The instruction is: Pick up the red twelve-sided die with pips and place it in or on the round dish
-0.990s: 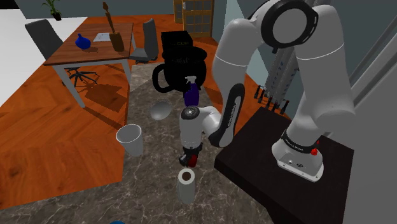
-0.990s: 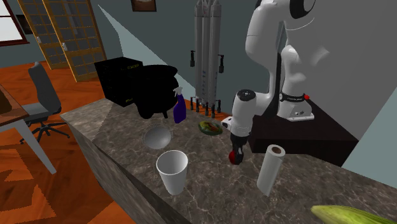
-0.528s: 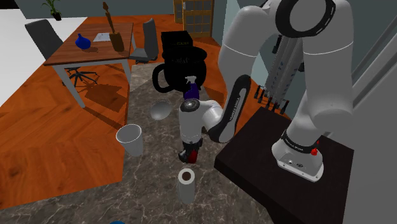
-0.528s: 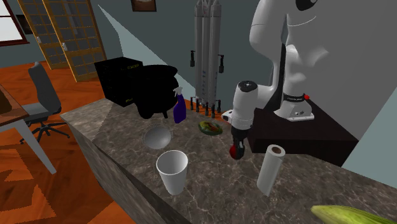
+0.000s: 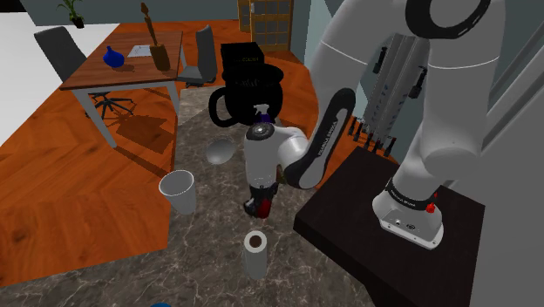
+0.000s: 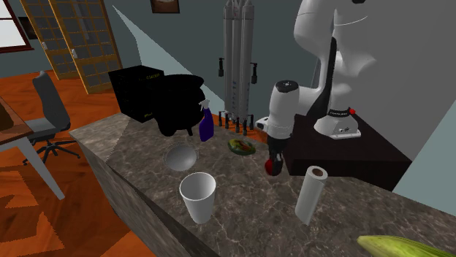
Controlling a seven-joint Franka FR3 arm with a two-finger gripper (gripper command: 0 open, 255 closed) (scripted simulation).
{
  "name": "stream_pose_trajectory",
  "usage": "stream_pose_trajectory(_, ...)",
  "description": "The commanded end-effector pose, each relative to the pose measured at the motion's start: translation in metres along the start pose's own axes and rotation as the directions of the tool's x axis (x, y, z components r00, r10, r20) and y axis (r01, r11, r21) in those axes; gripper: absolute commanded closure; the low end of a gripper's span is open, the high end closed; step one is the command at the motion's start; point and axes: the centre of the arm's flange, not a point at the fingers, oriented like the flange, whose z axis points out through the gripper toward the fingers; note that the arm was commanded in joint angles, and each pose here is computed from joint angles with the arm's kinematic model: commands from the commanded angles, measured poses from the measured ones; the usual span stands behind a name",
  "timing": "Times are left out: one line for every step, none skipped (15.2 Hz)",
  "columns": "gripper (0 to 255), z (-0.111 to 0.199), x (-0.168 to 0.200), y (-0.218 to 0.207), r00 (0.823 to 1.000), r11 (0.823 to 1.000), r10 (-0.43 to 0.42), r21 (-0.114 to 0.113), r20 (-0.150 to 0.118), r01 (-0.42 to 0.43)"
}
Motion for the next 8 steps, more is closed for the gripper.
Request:
stream_pose_trajectory(255,-0.01,0.0,0.001,1.0,1.0,0.0,0.0,0.0,0.0)
stream_pose_trajectory(255,-0.016,0.0,0.001,1.0,1.0,0.0,0.0,0.0,0.0)
stream_pose_trajectory(255,-0.021,0.0,0.001,1.0,1.0,0.0,0.0,0.0,0.0)
stream_pose_trajectory(255,-0.026,0.0,0.001,1.0,1.0,0.0,0.0,0.0,0.0)
stream_pose_trajectory(255,-0.032,0.0,0.001,1.0,1.0,0.0,0.0,0.0,0.0)
stream_pose_trajectory(255,-0.036,0.0,0.001,1.0,1.0,0.0,0.0,0.0,0.0)
stream_pose_trajectory(255,-0.035,0.013,0.005,1.0,1.0,0.0,0.0,0.0,0.0)
stream_pose_trajectory(255,-0.035,0.025,0.009,1.0,1.0,0.0,0.0,0.0,0.0)
